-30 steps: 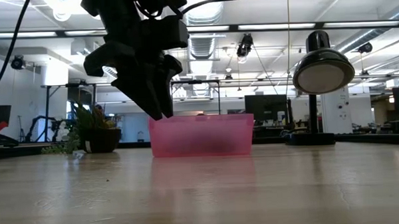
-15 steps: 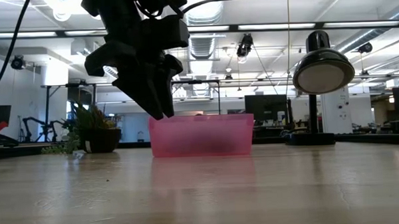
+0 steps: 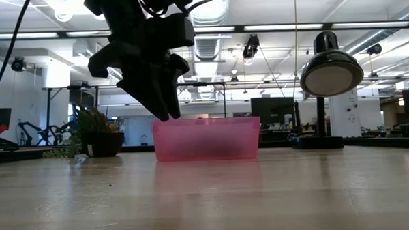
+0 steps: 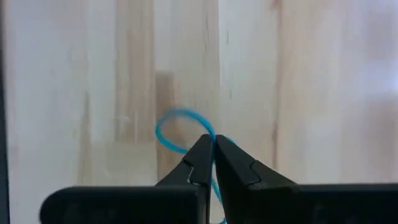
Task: Pick and place rubber bands into bin
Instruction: Put the blue rubber bands into the pink bin
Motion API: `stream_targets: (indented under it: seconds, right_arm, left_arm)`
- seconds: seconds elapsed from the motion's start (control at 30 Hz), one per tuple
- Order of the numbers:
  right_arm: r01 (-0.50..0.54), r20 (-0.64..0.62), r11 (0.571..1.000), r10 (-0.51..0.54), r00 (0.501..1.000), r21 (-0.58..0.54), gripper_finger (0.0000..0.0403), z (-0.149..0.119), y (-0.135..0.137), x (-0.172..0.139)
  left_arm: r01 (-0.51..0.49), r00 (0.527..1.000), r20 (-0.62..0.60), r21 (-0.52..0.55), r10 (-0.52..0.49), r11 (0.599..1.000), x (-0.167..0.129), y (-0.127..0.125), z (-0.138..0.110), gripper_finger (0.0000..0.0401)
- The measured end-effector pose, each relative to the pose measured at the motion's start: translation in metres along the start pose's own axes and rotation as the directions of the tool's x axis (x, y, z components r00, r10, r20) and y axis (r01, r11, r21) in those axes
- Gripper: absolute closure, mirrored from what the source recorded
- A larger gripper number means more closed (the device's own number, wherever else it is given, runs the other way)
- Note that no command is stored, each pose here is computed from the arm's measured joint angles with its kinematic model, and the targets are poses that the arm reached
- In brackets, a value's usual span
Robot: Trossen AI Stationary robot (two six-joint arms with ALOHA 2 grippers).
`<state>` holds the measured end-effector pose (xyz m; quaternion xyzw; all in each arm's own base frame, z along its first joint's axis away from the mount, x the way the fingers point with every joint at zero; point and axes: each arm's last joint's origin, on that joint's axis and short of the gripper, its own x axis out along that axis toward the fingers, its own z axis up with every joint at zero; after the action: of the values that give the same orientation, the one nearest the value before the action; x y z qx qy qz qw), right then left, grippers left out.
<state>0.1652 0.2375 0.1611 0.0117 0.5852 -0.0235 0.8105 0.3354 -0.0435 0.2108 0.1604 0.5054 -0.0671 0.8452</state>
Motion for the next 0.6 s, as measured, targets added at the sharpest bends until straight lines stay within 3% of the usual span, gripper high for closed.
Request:
stream_targets:
  seconds: [0.13,0.3,0.47,0.6]
  right_arm:
    - [0.104,0.141,0.987,-0.086,0.986,-0.12,0.0394,0.013,0.004,-0.015]
    - [0.297,0.376,0.919,-0.187,0.907,-0.259,0.0394,0.034,0.008,-0.034]
    - [0.466,0.529,0.856,-0.295,0.795,-0.222,0.0394,0.059,0.003,-0.046]
    - [0.528,0.544,0.832,-0.368,0.754,-0.169,0.0394,0.077,-0.009,-0.045]
  left_arm:
    - [-0.011,1.0,0.026,-0.002,0.011,1.0,-0.007,0.002,0.004,0.0247]
    - [-0.019,0.998,0.059,-0.006,0.02,1.0,-0.017,0.004,0.007,0.0247]
    - [-0.023,0.992,0.122,-0.009,0.024,1.0,-0.031,0.004,0.011,0.0247]
    - [-0.025,0.98,0.2,0.029,0.019,0.999,-0.047,-0.003,0.015,0.0247]
